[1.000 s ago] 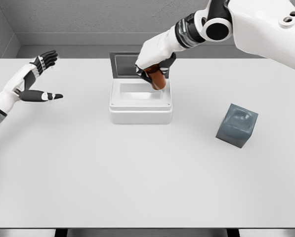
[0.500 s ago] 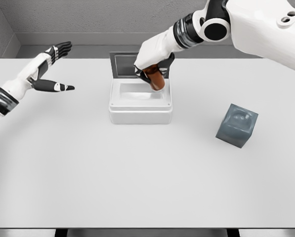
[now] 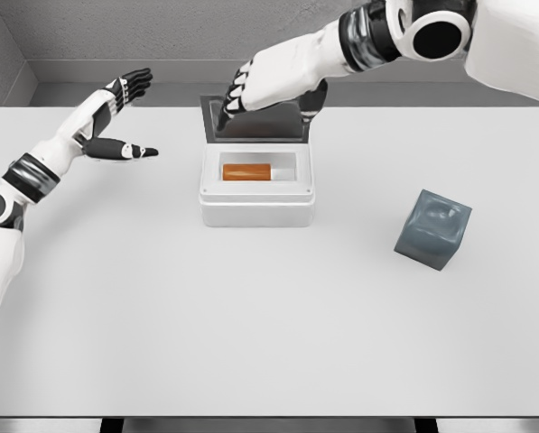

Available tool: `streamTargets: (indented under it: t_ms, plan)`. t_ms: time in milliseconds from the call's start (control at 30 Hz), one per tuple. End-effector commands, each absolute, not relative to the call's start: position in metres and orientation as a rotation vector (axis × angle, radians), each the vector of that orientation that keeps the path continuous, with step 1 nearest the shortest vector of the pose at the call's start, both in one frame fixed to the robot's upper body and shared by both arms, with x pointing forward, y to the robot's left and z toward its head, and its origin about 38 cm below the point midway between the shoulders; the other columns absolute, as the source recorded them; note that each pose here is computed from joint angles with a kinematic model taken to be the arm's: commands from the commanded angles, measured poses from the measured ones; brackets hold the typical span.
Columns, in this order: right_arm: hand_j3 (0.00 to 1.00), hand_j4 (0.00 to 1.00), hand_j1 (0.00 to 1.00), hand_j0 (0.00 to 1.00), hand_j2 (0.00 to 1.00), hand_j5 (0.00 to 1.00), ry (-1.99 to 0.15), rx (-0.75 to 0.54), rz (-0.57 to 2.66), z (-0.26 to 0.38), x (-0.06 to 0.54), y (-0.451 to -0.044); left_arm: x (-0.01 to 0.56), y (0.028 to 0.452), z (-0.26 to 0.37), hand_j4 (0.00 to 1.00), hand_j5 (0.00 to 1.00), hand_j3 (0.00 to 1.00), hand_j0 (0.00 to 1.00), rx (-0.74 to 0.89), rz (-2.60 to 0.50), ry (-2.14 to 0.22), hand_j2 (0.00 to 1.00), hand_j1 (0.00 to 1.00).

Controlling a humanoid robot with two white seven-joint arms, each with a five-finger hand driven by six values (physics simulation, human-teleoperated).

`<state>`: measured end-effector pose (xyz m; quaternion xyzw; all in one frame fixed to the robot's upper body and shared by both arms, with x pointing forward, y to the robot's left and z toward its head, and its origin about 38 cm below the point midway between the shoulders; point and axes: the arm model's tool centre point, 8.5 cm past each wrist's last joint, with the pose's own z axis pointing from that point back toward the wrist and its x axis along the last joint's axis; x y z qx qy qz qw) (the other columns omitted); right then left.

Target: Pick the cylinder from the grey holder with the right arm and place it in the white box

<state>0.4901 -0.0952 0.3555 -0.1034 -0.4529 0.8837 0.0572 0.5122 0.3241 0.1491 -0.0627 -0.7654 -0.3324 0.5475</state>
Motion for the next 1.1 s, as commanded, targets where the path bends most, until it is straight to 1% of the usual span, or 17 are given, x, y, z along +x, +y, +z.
streamTargets:
  t_ms: [0, 33, 133, 233, 333, 367, 533, 633, 833, 1067]
  plan:
    - [1.0, 1.0, 1.0, 1.0, 1.0, 1.0, -1.466, -0.292, 2.659, 0.371, 0.459, -0.129, 0.514, 0.312, 0.148, 1.0, 1.0, 1.0, 1.0, -0.18, -0.771, -1.827, 1.0, 1.0]
    - [1.0, 1.0, 1.0, 1.0, 1.0, 1.0, -1.491, -0.231, 2.557, 0.367, 0.459, -0.152, 0.515, 0.306, 0.146, 1.0, 1.0, 1.0, 1.0, -0.194, -0.768, -1.83, 1.0, 1.0]
    - [1.0, 1.0, 1.0, 1.0, 1.0, 1.0, -1.49, -0.148, 2.316, 0.349, 0.46, -0.218, 0.515, 0.294, 0.144, 1.0, 1.0, 1.0, 1.0, -0.219, -0.765, -1.835, 1.0, 1.0]
    - [1.0, 1.0, 1.0, 1.0, 1.0, 1.0, -1.495, -0.124, 2.156, 0.343, 0.459, -0.259, 0.518, 0.278, 0.144, 1.0, 1.0, 1.0, 1.0, -0.244, -0.803, -1.827, 1.0, 1.0]
    - [1.0, 1.0, 1.0, 1.0, 1.0, 1.0, -1.486, -0.138, 2.071, 0.337, 0.467, -0.28, 0.522, 0.267, 0.145, 1.0, 1.0, 1.0, 1.0, -0.265, -0.794, -1.834, 1.0, 1.0]
    - [1.0, 1.0, 1.0, 1.0, 1.0, 1.0, -1.49, -0.147, 2.031, 0.333, 0.468, -0.29, 0.524, 0.27, 0.141, 1.0, 1.0, 1.0, 1.0, -0.26, -0.781, -1.813, 1.0, 1.0]
    - [1.0, 1.0, 1.0, 1.0, 1.0, 1.0, -1.489, -0.146, 1.972, 0.322, 0.472, -0.304, 0.534, 0.279, 0.137, 1.0, 1.0, 1.0, 1.0, -0.239, -0.736, -1.771, 1.0, 1.0]
    - [1.0, 1.0, 1.0, 1.0, 1.0, 1.0, -1.486, -0.174, 1.963, 0.328, 0.471, -0.312, 0.535, 0.268, 0.136, 1.0, 1.0, 1.0, 1.0, -0.26, -0.74, -1.771, 1.0, 1.0]
    - [1.0, 1.0, 1.0, 1.0, 1.0, 1.0, -1.473, -0.164, 1.967, 0.322, 0.471, -0.312, 0.537, 0.254, 0.135, 1.0, 1.0, 1.0, 1.0, -0.286, -0.739, -1.778, 1.0, 1.0]
    - [1.0, 1.0, 1.0, 1.0, 1.0, 1.0, -1.463, -0.162, 1.969, 0.318, 0.47, -0.313, 0.545, 0.26, 0.138, 1.0, 1.0, 1.0, 1.0, -0.27, -0.709, -1.754, 1.0, 1.0]
